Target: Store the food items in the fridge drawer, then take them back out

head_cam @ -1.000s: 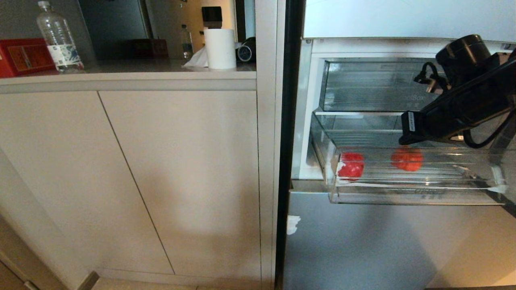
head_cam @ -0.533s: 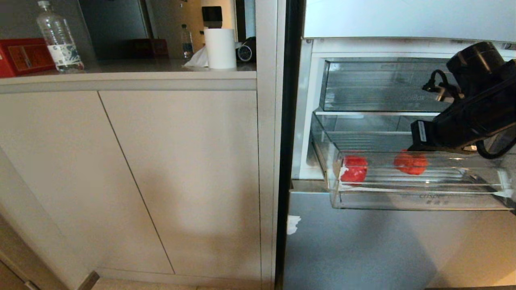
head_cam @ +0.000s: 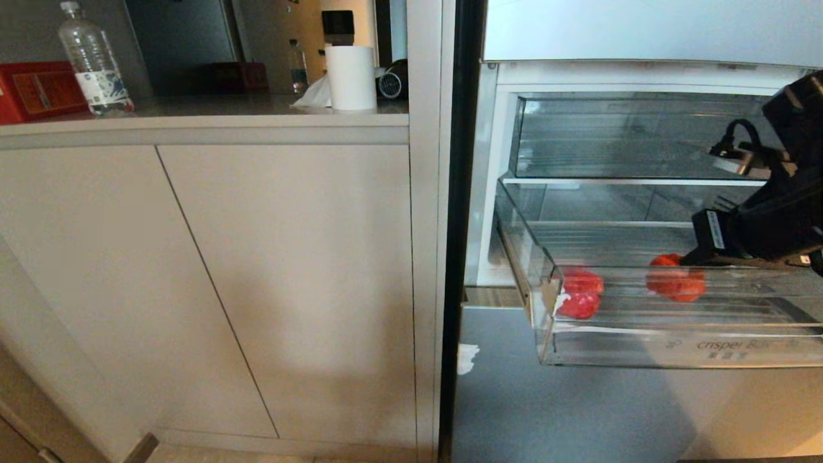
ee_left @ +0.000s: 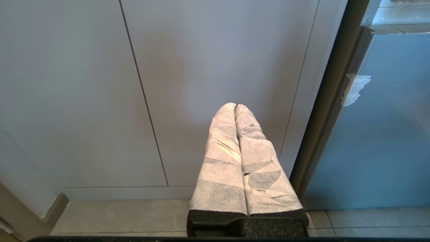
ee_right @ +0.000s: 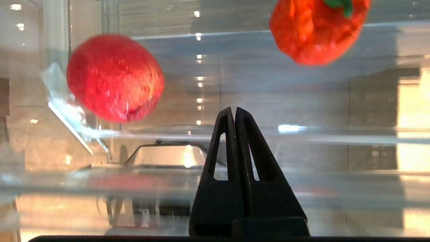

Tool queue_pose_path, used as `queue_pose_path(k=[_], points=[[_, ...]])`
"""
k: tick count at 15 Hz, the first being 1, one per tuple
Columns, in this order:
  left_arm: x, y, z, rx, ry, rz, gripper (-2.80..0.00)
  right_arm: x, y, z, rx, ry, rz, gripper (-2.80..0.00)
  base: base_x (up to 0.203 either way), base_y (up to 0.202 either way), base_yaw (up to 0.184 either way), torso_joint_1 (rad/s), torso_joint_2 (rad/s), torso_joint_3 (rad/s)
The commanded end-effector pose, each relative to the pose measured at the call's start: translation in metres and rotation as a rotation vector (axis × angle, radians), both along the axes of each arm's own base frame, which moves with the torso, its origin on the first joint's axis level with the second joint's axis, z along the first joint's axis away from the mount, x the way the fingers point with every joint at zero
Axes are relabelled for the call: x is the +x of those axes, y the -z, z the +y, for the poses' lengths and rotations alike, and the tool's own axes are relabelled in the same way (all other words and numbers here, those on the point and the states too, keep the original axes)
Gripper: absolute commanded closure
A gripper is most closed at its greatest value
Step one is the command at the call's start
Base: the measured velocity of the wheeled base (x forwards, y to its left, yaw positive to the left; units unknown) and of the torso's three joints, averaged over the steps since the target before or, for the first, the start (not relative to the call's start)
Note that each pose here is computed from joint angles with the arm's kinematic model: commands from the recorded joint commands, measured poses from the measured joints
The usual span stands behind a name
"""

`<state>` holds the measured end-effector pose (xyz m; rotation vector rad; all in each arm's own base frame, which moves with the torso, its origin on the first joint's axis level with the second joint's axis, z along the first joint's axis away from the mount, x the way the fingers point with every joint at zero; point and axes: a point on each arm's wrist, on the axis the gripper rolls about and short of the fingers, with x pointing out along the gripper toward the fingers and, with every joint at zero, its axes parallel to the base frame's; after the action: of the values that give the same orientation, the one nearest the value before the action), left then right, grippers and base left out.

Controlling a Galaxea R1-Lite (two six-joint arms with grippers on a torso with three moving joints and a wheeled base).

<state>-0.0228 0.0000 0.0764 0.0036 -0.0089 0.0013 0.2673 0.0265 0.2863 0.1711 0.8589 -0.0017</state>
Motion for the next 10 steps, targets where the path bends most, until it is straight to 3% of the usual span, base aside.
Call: queue_pose_path(k=[1, 4, 6, 10], points=[[0.000, 0.000, 0.000, -0.001, 0.000, 0.001, 0.00, -0.013, -0.004, -0.001, 0.001, 0.002, -0.010, 0.00, 0.000, 0.000, 0.000, 0.000, 0.00, 0.000], [0.000, 0.000, 0.000, 0.001, 0.001, 0.003, 0.00, -0.008, -0.006, -0.001, 0.009, 0.007, -0.071, 0.00, 0.000, 0.000, 0.000, 0.000, 0.00, 0.000], [0.000, 0.000, 0.000, -0.001, 0.001, 0.002, 0.00, 0.015, -0.001, 0.000, 0.003, 0.026, -0.191, 0.00, 0.000, 0.000, 0.000, 0.000, 0.00, 0.000], [0.000, 0.000, 0.000, -0.001, 0.000, 0.002, 0.00, 0.049, 0.025, -0.002, -0.075, 0.091, -0.136, 0.00, 0.000, 0.000, 0.000, 0.000, 0.00, 0.000]])
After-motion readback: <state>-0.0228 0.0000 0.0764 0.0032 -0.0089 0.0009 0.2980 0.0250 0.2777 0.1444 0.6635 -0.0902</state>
